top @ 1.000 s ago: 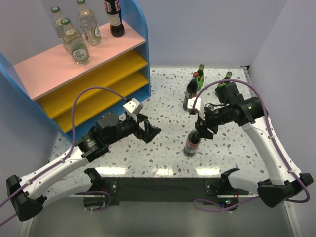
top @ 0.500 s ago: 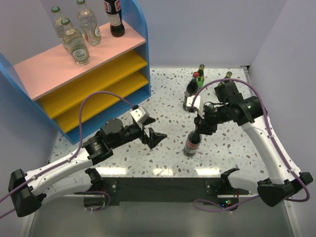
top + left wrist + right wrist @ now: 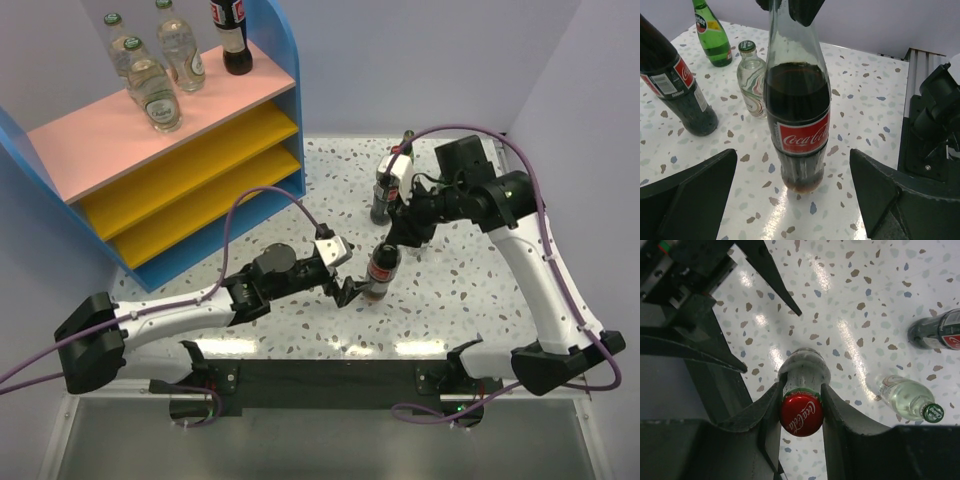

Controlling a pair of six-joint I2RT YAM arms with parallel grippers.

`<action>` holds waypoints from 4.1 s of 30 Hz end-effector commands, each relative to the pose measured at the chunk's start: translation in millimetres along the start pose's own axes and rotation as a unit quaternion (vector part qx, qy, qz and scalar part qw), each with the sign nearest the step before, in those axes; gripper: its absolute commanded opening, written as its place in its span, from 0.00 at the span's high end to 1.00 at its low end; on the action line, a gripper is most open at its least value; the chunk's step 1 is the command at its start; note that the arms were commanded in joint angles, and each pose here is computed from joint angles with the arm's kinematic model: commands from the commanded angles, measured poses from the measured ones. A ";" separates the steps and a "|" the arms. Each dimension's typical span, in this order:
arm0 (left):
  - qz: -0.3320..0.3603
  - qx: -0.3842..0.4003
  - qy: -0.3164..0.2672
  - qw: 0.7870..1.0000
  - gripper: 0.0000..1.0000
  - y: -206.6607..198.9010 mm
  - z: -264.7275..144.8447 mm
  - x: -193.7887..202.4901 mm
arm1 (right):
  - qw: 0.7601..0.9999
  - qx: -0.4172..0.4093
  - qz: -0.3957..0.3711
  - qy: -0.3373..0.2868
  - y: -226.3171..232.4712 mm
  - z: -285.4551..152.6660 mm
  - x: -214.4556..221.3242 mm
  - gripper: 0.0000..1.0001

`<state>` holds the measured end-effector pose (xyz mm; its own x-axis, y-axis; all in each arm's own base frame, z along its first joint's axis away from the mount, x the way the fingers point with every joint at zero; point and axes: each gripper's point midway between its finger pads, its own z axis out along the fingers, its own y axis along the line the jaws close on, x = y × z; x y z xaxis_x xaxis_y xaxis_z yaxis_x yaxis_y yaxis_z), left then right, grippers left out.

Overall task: Place and organize the beverage onto the shelf
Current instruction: Pick up the drink from the center of the board, then adjust the drink.

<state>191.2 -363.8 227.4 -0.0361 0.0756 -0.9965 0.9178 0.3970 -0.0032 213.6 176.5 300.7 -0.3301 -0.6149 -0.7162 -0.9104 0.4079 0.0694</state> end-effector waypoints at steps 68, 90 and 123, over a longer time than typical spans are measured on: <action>-0.001 -0.228 -0.130 0.965 1.00 97.8 -49.2 -233.7 | 0.942 0.251 0.107 -0.195 -89.1 -101.4 -65.6 0.01; 0.016 -0.438 -0.208 0.874 1.00 205.4 -123.1 -401.1 | 0.940 0.254 0.148 -0.170 -108.5 -80.7 -41.6 0.01; 0.001 0.036 -0.139 0.990 1.00 40.6 -63.1 -215.2 | 0.960 -0.099 0.004 -0.262 5.8 -63.4 -96.7 0.02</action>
<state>231.3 -291.9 323.0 -0.2692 0.1577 -0.9501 0.8616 0.4802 -0.1644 255.0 174.5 396.7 -0.2050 -0.2519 -0.9458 -0.9153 0.3917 0.0941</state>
